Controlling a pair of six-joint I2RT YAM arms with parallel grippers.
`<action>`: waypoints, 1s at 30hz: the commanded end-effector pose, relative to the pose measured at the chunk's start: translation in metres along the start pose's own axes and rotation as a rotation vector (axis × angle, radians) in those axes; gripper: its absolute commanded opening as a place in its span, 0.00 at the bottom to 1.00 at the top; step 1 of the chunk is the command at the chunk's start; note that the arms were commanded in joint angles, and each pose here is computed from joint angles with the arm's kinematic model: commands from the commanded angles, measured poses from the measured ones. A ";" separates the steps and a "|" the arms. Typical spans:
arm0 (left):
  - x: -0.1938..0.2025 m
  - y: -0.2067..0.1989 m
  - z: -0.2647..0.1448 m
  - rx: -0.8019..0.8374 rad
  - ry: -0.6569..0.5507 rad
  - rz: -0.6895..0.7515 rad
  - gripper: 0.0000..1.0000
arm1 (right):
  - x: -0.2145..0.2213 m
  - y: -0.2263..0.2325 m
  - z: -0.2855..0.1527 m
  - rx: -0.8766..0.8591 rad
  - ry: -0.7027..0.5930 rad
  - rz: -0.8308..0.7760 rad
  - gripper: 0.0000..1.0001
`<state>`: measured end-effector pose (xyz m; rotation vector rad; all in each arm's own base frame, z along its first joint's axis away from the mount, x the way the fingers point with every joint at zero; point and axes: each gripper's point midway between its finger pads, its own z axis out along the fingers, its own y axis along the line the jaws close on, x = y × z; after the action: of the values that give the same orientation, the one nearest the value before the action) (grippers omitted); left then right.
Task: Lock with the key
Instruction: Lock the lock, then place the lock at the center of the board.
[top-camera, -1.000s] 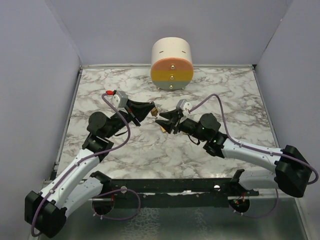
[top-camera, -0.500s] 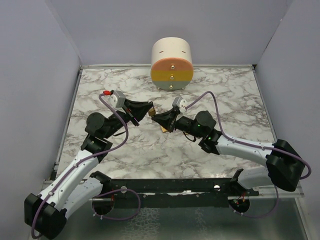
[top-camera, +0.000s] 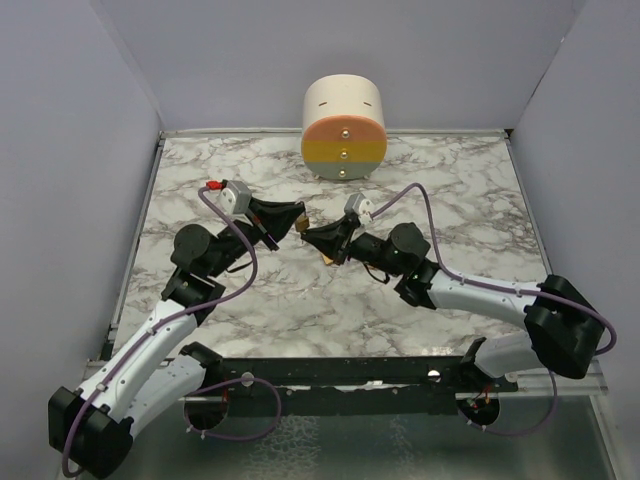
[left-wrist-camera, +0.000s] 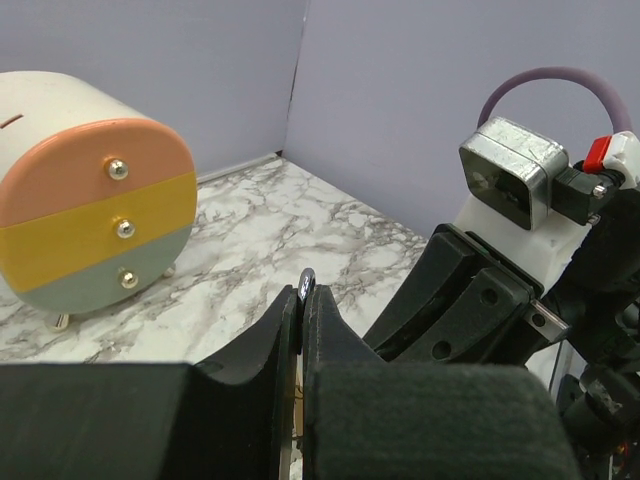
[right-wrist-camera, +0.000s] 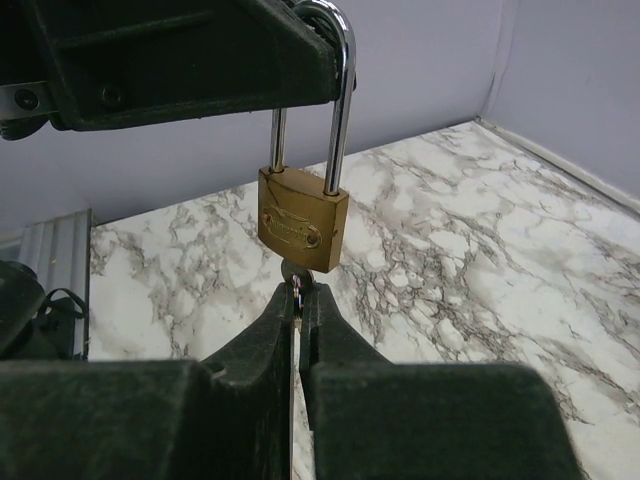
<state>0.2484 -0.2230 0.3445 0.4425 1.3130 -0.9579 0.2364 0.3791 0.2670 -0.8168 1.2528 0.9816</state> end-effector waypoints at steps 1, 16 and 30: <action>-0.068 -0.008 0.004 -0.015 -0.187 0.077 0.00 | 0.044 0.017 -0.007 -0.063 0.100 0.056 0.01; -0.128 -0.012 0.001 -0.062 -0.335 0.183 0.00 | 0.091 0.037 -0.015 -0.070 0.219 0.047 0.01; 0.038 0.070 -0.021 -0.365 0.140 0.029 0.00 | 0.087 -0.011 -0.010 0.212 0.265 0.045 0.01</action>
<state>0.2785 -0.1925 0.3664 0.3124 1.3330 -0.7260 0.2241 0.3806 0.1742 -0.8596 1.5240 0.8746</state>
